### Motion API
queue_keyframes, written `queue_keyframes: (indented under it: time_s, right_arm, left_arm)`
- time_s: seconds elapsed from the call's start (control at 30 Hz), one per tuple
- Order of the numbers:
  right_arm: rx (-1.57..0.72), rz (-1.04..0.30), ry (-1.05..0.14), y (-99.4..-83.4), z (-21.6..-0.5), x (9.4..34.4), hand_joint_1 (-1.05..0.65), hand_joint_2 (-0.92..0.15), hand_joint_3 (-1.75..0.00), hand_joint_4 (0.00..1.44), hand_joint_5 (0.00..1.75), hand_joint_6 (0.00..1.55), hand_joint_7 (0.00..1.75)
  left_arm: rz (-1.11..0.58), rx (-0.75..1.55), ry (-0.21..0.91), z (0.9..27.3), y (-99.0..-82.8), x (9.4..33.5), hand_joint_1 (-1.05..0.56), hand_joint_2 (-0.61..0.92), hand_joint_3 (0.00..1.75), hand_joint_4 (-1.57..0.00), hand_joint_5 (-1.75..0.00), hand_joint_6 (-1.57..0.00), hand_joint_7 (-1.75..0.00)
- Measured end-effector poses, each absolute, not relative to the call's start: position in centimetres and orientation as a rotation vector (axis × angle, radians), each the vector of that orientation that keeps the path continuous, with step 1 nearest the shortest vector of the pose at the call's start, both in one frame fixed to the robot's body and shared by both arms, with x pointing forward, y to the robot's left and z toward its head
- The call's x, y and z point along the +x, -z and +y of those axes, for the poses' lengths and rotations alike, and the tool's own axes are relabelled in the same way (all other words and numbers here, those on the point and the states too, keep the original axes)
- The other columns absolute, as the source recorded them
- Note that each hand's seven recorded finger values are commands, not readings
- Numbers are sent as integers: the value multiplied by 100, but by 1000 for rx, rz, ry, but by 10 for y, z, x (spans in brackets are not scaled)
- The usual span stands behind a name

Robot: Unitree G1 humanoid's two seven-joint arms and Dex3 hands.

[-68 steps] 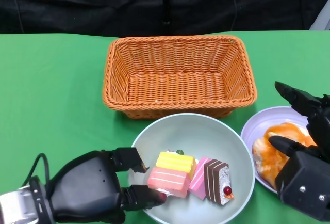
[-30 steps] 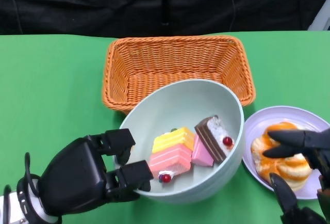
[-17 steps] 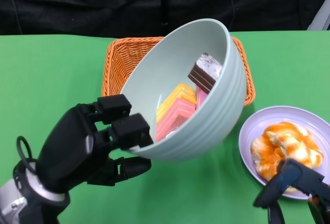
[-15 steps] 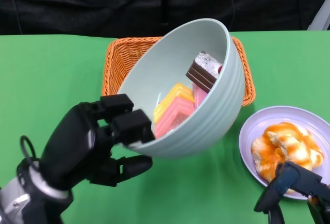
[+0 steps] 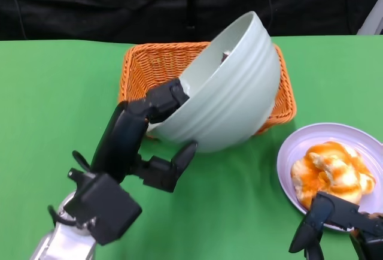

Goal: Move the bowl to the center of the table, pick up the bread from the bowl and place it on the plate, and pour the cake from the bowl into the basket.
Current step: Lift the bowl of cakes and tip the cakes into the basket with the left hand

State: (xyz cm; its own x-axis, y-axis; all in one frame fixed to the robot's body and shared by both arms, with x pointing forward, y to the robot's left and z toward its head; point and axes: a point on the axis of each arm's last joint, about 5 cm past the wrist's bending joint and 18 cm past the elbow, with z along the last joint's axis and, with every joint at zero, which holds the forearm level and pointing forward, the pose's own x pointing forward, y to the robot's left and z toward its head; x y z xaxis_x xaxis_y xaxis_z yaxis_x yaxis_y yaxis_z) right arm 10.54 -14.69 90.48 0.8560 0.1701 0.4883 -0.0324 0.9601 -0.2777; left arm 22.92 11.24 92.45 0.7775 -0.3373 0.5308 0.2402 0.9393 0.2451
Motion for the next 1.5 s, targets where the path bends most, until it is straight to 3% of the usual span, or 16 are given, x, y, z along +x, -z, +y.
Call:
queue_keyframes:
  time_s: [0.47, 0.83, 1.17, 1.37, 1.5]
  right_arm:
    - [-271, -534, -128, -904, -143, 106, 21, -19, -175, 97, 175, 79, 157]
    - [-284, -516, -133, -903, -143, 106, 21, -19, -175, 98, 175, 79, 157]
    - [-279, -510, -135, -903, -142, 105, 19, -18, -175, 97, 175, 80, 157]
    - [-280, -499, -136, -903, -142, 105, 20, -18, -175, 98, 175, 80, 157]
    - [-283, -500, -137, -903, -142, 105, 21, -18, -175, 98, 175, 80, 157]
  left_arm:
    - [-263, -384, 269, 77, -926, 261, -16, 26, 162, -106, -175, -88, -175]
    - [10, -857, 152, 61, -928, 272, -16, 37, 165, -109, -175, -89, -175]
    - [268, -1169, -44, 79, -919, 277, -26, 44, 156, -110, -175, -78, -175]
    - [357, -1256, -68, 82, -906, 278, -28, 44, 149, -110, -175, -75, -175]
    - [365, -1259, -14, 80, -902, 278, -29, 41, 149, -110, -175, -76, -175]
